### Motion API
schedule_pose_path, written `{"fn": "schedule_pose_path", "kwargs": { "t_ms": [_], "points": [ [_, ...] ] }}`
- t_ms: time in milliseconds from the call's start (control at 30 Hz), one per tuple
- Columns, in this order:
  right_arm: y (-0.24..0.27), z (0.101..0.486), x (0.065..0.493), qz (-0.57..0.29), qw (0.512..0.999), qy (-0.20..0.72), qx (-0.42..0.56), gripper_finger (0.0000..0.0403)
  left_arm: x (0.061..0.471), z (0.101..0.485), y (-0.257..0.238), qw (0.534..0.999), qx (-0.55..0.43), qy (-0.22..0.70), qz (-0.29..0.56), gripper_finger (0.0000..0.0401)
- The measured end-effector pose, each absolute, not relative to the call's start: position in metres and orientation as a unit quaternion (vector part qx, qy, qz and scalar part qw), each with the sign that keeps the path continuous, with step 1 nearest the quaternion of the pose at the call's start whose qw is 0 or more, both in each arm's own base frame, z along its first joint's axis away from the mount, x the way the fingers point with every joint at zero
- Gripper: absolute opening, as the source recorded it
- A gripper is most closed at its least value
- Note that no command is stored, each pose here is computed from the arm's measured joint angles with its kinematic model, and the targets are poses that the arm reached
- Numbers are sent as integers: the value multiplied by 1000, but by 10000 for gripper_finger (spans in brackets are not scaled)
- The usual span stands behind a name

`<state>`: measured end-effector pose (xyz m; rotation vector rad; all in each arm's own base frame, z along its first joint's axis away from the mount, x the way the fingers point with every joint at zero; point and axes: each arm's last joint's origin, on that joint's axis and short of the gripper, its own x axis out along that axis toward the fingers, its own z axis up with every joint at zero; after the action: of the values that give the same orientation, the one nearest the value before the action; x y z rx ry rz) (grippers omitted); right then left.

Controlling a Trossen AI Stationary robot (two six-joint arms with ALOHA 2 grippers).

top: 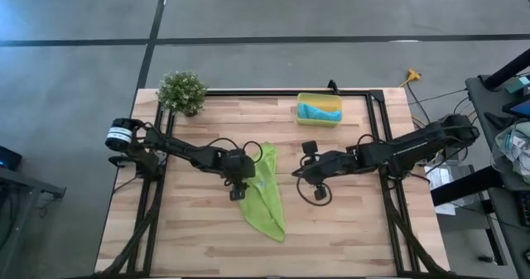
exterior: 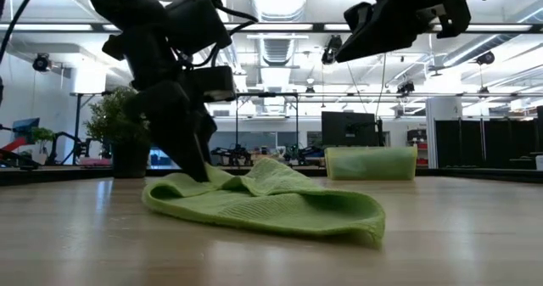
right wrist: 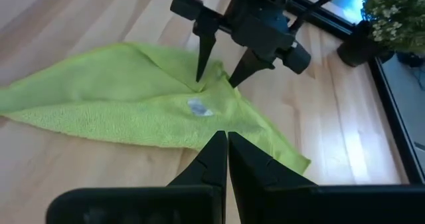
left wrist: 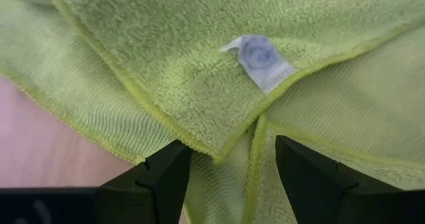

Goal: Roll microfiber towels into tight, uniform cylinder then place into a basket
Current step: Fold the green microfiber towel

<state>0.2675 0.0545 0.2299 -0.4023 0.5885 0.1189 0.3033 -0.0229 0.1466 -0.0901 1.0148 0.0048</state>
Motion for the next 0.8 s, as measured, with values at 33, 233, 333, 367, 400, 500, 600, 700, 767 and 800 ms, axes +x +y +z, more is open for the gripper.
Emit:
{"fn": "schedule_pose_path", "kwargs": {
  "t_ms": [33,233,333,367,400,500,600,700,767,800],
  "points": [
    [54,230,268,57,936,287,-197,9,303,147,-23,874,-40,485,3,203],
    [49,214,277,50,928,312,-196,9,305,149,-23,878,-32,477,0,203],
    [46,203,285,45,925,321,-198,9,308,150,-23,885,-34,464,-1,203],
    [46,200,288,45,925,318,-201,9,309,151,-23,888,-34,458,-1,203],
    [45,198,291,44,926,313,-205,9,309,152,-23,891,-35,453,-2,203],
    [44,191,298,45,926,308,-214,9,312,154,-24,899,-34,437,-4,203],
    [42,185,303,56,924,304,-226,9,315,156,-24,906,-35,421,-7,203],
    [37,180,308,86,919,298,-245,9,317,158,-24,912,-38,408,-8,203],
    [33,178,312,93,917,285,-264,9,318,159,-24,916,-42,399,-7,203],
    [30,177,314,91,916,280,-274,9,319,160,-24,918,-47,394,-6,203]
  ]
}}
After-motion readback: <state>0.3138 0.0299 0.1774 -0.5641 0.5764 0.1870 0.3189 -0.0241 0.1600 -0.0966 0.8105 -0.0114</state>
